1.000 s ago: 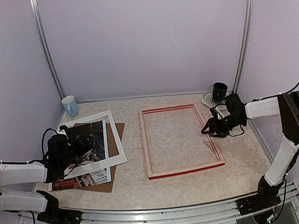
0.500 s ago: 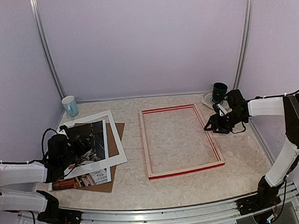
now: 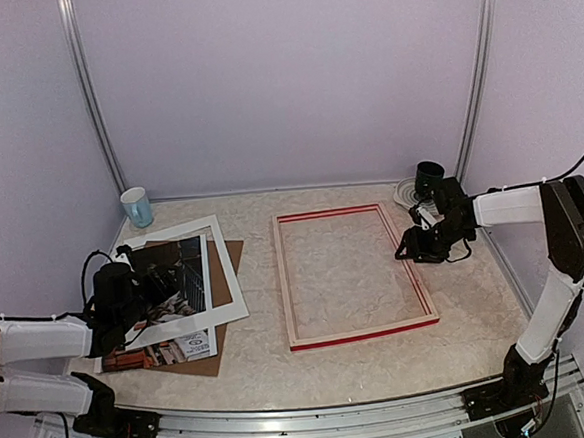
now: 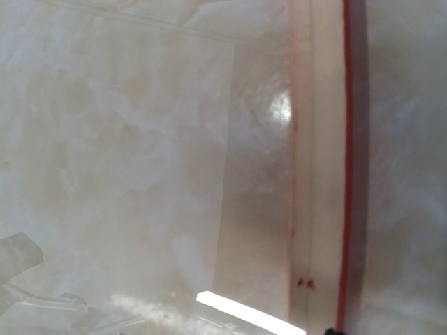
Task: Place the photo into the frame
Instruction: Press the glass panel against the frame body.
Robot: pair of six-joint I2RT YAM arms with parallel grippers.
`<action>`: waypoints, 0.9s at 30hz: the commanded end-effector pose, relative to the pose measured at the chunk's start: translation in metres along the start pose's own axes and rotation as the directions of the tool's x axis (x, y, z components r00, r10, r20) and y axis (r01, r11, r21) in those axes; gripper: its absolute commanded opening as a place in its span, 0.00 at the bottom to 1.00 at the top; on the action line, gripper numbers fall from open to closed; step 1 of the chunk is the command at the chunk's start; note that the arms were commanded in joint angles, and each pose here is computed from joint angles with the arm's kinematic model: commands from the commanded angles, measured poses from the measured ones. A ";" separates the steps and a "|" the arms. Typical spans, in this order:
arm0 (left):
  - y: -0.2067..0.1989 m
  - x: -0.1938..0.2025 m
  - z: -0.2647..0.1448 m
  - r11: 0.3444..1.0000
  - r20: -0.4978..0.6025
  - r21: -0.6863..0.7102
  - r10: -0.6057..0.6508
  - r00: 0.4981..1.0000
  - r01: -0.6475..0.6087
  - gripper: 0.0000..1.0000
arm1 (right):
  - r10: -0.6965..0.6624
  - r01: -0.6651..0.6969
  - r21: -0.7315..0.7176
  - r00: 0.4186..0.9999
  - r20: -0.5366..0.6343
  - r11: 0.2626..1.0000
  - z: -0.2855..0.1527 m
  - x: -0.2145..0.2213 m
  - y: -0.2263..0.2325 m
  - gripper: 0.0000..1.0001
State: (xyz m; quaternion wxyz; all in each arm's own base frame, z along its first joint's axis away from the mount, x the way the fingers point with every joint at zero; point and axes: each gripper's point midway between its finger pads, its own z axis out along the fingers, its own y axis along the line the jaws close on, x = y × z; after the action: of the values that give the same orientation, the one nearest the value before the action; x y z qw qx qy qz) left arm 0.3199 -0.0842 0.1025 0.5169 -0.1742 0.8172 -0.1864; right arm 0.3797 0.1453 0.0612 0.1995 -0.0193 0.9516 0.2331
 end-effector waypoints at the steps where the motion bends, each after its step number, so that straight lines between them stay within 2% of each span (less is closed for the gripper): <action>1: 0.003 0.003 -0.001 1.000 -0.002 -0.008 0.013 1.000 -0.013 0.99 | -0.008 0.009 0.045 1.000 -0.012 0.999 0.011 -0.002 -0.004 0.60; 13: 0.003 0.002 -0.001 1.000 -0.001 -0.007 0.014 1.000 -0.014 0.99 | -0.039 0.041 0.040 0.998 -0.051 0.998 0.025 0.010 0.010 0.60; 21: 0.001 0.002 -0.001 1.000 -0.001 0.000 0.014 1.000 -0.014 0.99 | -0.056 0.053 0.105 0.998 0.024 0.993 0.005 -0.007 0.015 0.60; 27: -0.001 0.002 -0.001 1.000 -0.001 0.008 0.015 1.000 -0.015 0.99 | -0.074 0.071 0.112 0.997 0.022 0.991 0.004 -0.006 0.024 0.60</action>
State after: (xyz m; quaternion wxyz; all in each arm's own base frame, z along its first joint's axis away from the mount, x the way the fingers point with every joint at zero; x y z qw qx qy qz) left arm 0.3199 -0.0843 0.1025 0.5168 -0.1732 0.8175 -0.1861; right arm 0.3817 0.1618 0.0515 0.2023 -0.0362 0.9622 0.1786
